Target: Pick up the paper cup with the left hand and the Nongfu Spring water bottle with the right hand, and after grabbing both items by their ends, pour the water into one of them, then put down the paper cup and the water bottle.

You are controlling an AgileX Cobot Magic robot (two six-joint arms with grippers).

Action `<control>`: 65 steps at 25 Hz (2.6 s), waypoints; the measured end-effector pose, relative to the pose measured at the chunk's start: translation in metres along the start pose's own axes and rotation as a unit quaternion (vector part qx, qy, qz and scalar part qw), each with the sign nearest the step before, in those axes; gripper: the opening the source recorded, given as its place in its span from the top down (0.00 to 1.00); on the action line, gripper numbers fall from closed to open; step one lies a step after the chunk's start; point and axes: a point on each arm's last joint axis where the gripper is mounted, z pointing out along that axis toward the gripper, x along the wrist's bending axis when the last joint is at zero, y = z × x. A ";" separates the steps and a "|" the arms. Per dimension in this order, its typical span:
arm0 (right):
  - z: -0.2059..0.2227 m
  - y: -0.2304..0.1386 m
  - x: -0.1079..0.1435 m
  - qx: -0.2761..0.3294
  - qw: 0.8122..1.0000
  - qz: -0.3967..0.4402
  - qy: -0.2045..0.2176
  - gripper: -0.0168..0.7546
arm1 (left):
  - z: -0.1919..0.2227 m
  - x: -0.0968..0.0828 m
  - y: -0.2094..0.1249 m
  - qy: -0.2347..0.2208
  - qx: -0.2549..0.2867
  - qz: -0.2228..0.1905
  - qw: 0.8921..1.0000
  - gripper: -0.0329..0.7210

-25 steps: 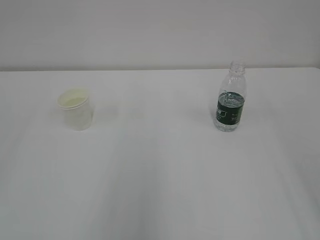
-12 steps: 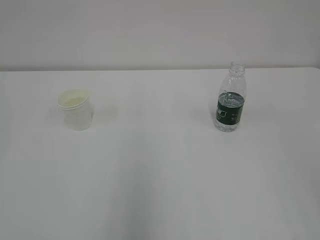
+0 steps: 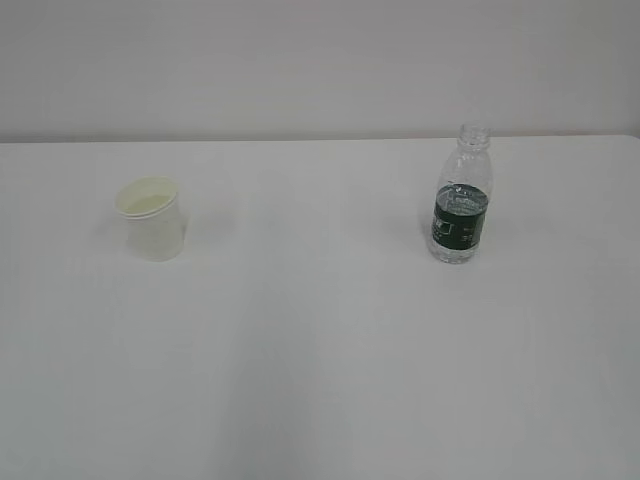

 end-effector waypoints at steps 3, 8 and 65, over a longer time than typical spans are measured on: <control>-0.004 -0.003 0.000 -0.009 1.000 0.000 0.000 0.22 | -0.002 -0.004 -0.003 -0.022 0.004 -0.007 1.000 0.27; -0.004 -0.004 0.000 -0.009 1.000 0.000 0.000 0.22 | -0.007 -0.003 -0.019 -0.029 -0.010 -0.010 0.999 0.28; 0.097 -0.080 0.009 0.156 0.987 -0.024 -0.010 0.22 | 0.062 -0.014 -0.084 -0.048 0.039 -0.007 0.998 0.34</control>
